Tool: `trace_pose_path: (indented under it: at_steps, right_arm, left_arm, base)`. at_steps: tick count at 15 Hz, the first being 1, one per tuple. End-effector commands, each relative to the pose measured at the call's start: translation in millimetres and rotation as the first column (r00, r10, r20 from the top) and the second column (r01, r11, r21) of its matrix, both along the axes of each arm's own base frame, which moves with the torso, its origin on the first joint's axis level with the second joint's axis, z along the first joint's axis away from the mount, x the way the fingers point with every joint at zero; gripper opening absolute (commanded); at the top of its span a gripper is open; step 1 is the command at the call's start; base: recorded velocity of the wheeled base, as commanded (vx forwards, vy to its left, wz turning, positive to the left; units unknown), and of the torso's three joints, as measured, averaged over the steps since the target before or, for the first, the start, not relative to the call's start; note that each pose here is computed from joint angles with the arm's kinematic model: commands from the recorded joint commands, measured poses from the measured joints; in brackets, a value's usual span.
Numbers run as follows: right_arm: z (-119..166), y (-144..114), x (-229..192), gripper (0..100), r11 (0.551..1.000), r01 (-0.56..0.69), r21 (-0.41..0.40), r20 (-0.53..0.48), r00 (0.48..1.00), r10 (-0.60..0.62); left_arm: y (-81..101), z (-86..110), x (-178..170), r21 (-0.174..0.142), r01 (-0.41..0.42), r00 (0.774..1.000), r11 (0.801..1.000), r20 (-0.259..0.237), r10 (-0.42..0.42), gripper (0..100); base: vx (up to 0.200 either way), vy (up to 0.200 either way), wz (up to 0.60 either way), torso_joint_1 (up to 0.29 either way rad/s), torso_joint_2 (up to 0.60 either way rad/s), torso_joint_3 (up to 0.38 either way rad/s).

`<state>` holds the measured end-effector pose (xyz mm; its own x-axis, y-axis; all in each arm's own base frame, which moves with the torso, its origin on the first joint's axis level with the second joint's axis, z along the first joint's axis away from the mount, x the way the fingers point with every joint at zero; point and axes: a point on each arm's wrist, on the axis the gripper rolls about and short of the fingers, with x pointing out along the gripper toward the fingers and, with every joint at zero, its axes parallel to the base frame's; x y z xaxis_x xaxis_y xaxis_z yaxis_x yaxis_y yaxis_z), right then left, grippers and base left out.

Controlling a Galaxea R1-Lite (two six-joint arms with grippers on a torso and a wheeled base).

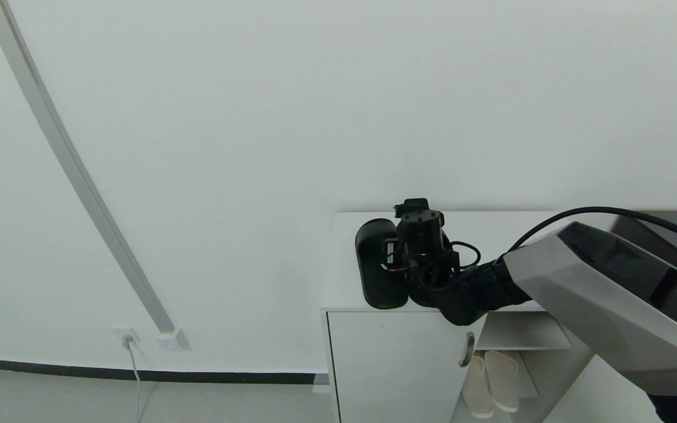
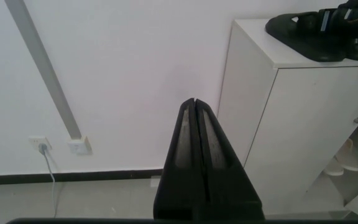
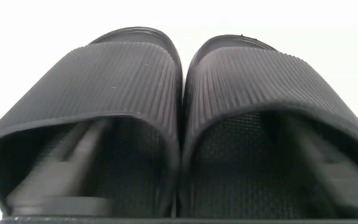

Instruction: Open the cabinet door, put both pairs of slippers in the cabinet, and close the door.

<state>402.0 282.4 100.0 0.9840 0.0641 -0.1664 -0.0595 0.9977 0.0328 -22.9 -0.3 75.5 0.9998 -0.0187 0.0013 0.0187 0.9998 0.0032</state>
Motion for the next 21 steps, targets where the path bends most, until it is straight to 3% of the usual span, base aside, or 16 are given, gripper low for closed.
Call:
trace_pose_path:
  at_steps: [1, 5, 14, 21]
  right_arm:
    - [-3.7, 1.3, 0.6, 0, 1.0, -0.001, -0.004, -0.005, 1.0, 0.001]
    - [-2.8, 1.8, 0.1, 0, 1.0, -0.002, -0.001, -0.002, 1.0, 0.002]
    - [40.2, -19.2, -40.9, 0, 1.0, -0.022, 0.01, 0.007, 1.0, 0.022]
    - [58.6, -41.6, -109.5, 0, 0.978, -0.206, 0.031, -0.006, 0.978, 0.207]
  left_arm:
    - [0.0, 0.0, 0.1, 0.0, 0.0, 1.0, 1.0, -0.001, 0.0, 0]
    - [0.0, 0.0, 0.1, 0.0, 0.0, 1.0, 1.0, -0.001, 0.0, 0]
    - [0.0, 0.0, 0.1, 0.0, 0.0, 1.0, 1.0, -0.001, 0.0, 0]
    - [0.0, 0.0, 0.1, -0.002, 0.0, 1.0, 1.0, -0.001, 0.0, 0]
  base:
    - [0.0, 0.0, 0.0, 0.0, 0.0, 0.0]
    - [0.0, 0.0, 0.0, 0.0, 0.0, 0.0]
    - [0.0, 0.0, 0.0, 0.0, 0.0, 0.0]
    - [0.0, 0.0, 0.0, 0.0, 0.0, 0.0]
